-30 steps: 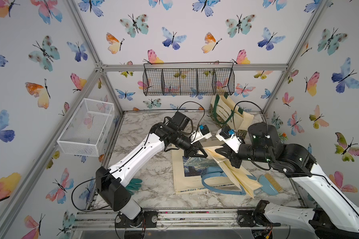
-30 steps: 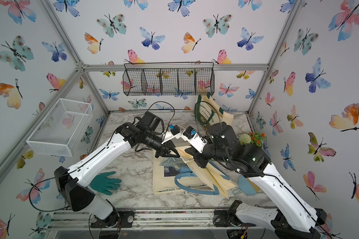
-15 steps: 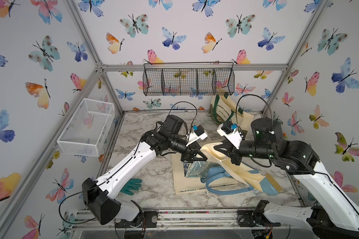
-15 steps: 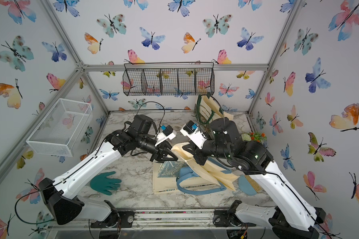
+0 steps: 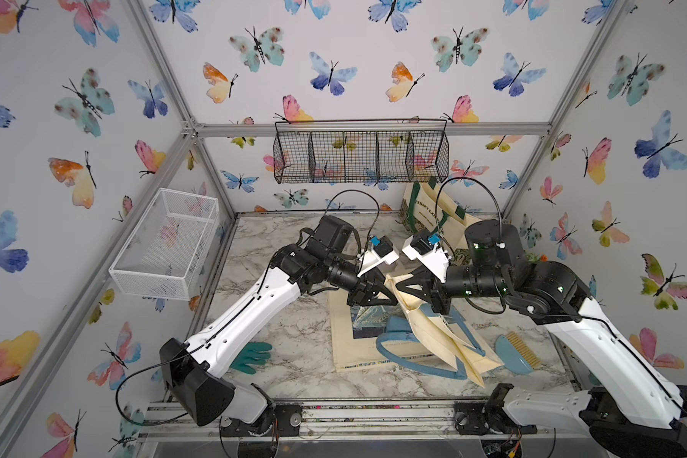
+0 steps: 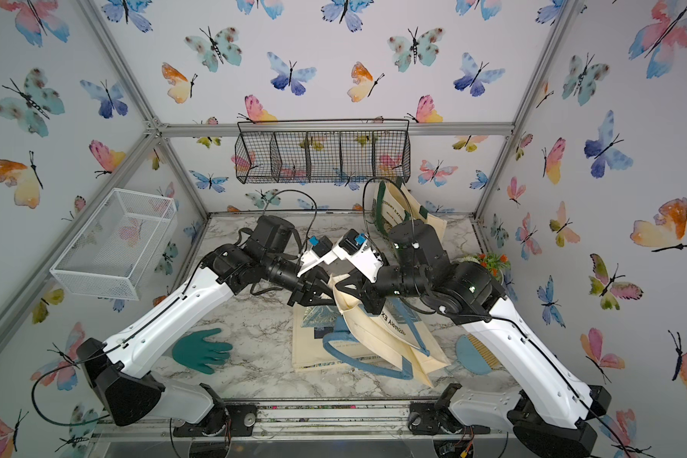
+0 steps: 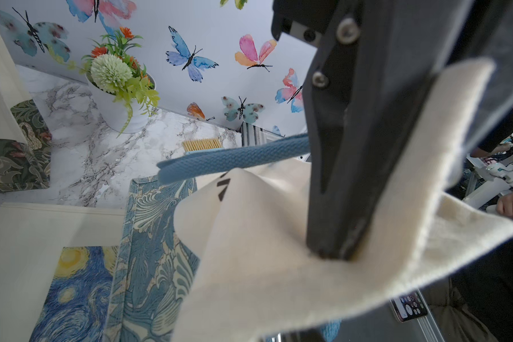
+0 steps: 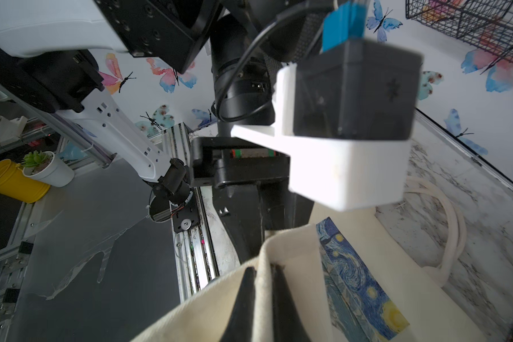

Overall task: Put away the canvas bag
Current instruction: Press the canvas bag.

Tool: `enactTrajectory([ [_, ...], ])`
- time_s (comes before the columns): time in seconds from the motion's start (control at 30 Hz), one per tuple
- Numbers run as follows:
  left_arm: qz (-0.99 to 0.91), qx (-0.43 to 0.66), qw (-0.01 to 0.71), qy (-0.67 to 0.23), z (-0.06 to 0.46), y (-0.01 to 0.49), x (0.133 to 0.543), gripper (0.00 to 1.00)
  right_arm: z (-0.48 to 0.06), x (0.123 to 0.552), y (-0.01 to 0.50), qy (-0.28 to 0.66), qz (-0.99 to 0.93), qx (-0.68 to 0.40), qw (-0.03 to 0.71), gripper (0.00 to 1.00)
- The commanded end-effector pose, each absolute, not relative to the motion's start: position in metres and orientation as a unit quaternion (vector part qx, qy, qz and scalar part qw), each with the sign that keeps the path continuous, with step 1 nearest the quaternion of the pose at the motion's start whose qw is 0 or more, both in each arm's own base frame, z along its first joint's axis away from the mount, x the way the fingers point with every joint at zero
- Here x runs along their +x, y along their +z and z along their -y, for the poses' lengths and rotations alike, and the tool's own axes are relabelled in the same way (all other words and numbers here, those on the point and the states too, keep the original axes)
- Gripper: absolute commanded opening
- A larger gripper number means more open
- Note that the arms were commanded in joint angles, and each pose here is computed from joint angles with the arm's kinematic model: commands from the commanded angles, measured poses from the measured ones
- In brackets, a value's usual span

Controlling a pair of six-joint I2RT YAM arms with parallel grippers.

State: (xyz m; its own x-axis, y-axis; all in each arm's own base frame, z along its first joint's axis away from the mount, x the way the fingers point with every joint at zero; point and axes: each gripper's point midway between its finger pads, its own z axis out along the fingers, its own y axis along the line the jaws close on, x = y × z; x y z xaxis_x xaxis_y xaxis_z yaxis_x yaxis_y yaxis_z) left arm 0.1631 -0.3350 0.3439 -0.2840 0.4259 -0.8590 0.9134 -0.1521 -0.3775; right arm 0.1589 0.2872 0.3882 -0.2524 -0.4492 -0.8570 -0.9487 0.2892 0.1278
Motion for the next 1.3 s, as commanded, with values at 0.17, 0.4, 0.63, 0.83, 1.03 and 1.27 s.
enactTrajectory([
  [0.17,-0.544,0.605,0.281,-0.509,0.333,0.369,0.148,0.34,-0.280,0.135,0.356,0.345,-0.732,-0.516,0.280,0.02],
  [0.4,-0.555,0.610,0.296,-0.482,0.329,0.366,0.153,0.40,-0.272,0.126,0.356,0.350,-0.732,-0.516,0.274,0.02],
  [0.63,-0.535,0.612,0.289,-0.506,0.330,0.372,0.146,0.40,-0.275,0.144,0.362,0.331,-0.742,-0.494,0.309,0.02],
  [0.83,-0.527,0.611,0.280,-0.520,0.329,0.373,0.141,0.41,-0.274,0.181,0.382,0.285,-0.763,-0.438,0.380,0.02],
  [1.03,-0.522,0.610,0.275,-0.529,0.330,0.373,0.139,0.40,-0.278,0.203,0.383,0.270,-0.782,-0.396,0.398,0.02],
  [1.27,-0.521,0.613,0.281,-0.523,0.329,0.373,0.139,0.04,-0.277,0.209,0.386,0.264,-0.786,-0.384,0.407,0.02],
])
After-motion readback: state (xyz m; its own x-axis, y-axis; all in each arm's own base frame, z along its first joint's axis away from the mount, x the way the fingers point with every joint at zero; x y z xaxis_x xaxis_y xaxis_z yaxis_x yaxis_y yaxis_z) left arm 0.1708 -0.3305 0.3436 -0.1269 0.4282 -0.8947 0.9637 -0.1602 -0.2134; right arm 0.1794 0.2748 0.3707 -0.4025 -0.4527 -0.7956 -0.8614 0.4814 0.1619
